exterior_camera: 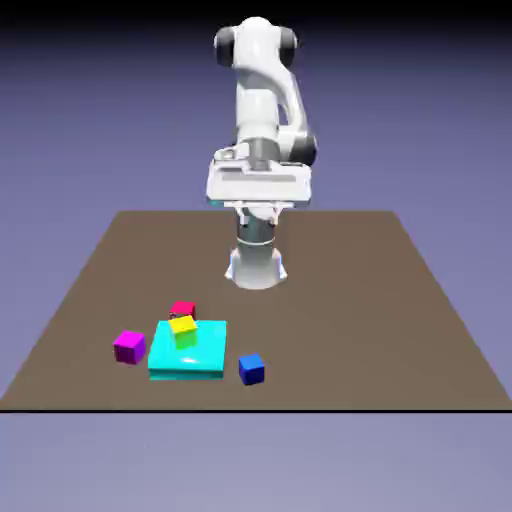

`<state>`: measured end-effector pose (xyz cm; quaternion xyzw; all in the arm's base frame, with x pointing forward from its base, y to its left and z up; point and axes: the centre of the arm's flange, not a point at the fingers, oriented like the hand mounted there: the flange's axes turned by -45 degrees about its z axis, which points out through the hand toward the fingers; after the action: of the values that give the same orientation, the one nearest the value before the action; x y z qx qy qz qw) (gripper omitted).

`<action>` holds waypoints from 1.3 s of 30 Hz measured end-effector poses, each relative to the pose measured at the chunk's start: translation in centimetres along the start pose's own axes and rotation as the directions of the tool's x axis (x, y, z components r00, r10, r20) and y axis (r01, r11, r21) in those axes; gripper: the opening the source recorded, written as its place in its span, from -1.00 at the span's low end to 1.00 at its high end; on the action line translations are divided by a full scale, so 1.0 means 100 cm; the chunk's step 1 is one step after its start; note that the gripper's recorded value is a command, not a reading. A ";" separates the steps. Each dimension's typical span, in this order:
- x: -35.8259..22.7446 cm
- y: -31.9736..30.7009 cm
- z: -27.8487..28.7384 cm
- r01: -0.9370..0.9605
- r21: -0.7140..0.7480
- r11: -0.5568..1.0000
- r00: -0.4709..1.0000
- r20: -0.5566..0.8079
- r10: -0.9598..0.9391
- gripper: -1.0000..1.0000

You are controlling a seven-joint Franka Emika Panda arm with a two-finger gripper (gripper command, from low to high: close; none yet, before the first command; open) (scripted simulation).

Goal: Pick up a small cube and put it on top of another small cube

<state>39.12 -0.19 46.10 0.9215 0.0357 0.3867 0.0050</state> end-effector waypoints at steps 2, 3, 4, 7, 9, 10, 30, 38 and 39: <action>0.004 0.012 -0.001 0.028 0.017 0.999 1.000 0.004 -0.028 0.00; 0.006 0.018 -0.001 0.042 0.025 0.999 0.999 0.006 -0.042 0.00; 0.007 0.024 -0.001 0.056 0.034 0.998 0.998 0.009 -0.056 0.00; 0.011 0.042 0.001 0.098 0.061 0.993 0.995 0.015 -0.099 0.00; 0.012 0.055 0.003 0.126 0.079 0.989 0.992 0.020 -0.128 0.00; 0.012 0.061 0.005 0.140 0.089 0.986 0.990 0.022 -0.143 0.00; -0.031 0.187 0.066 0.407 0.307 0.860 0.896 0.050 -0.442 0.00; -0.073 0.232 0.101 0.497 0.406 0.767 0.828 0.042 -0.559 0.00; -0.079 0.237 0.105 0.508 0.418 0.753 0.818 0.039 -0.573 0.00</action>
<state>42.55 -24.21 34.00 0.8821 0.3767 0.2757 -0.0633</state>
